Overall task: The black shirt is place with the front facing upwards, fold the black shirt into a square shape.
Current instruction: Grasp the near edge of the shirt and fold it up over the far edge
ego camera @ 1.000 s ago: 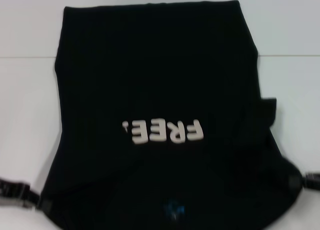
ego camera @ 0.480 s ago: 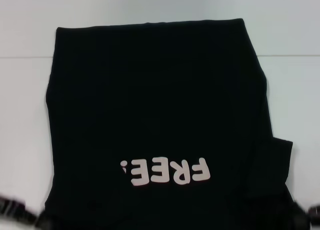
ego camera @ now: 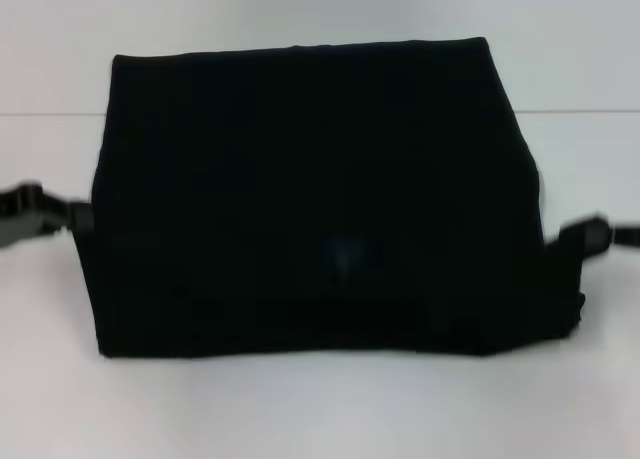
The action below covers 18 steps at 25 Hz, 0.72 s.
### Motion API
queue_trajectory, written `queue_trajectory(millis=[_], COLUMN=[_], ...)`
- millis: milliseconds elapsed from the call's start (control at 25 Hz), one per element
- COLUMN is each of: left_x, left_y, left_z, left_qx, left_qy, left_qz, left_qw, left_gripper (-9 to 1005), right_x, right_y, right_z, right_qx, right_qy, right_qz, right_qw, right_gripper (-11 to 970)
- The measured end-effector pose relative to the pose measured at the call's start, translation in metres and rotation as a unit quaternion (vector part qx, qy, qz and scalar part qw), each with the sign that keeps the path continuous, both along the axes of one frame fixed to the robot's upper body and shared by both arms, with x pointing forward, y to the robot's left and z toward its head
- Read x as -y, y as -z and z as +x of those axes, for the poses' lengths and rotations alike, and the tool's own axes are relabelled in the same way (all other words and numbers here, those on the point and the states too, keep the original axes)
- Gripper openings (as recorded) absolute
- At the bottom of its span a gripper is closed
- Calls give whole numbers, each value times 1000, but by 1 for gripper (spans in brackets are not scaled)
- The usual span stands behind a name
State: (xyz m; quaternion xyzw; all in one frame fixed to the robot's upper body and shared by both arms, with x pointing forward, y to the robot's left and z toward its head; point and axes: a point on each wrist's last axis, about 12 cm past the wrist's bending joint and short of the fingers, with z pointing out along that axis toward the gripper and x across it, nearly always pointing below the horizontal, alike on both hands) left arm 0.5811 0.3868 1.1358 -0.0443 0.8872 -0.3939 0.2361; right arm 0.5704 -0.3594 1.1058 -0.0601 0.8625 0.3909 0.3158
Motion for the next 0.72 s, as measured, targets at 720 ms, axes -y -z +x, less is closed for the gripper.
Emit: queue_trajectory(millis=[720], left_x=[34], left_y=[32], left_z=[32], left_qx=[119], left_qy=[-112], left_qz=[31], left_qw=[986], left_gripper=[40], right_x=[-53], right_y=[-7], right_z=[71], right_qx=[116], right_qy=[80], right_qz=[-63], right_qw=[988], right_gripper=[132])
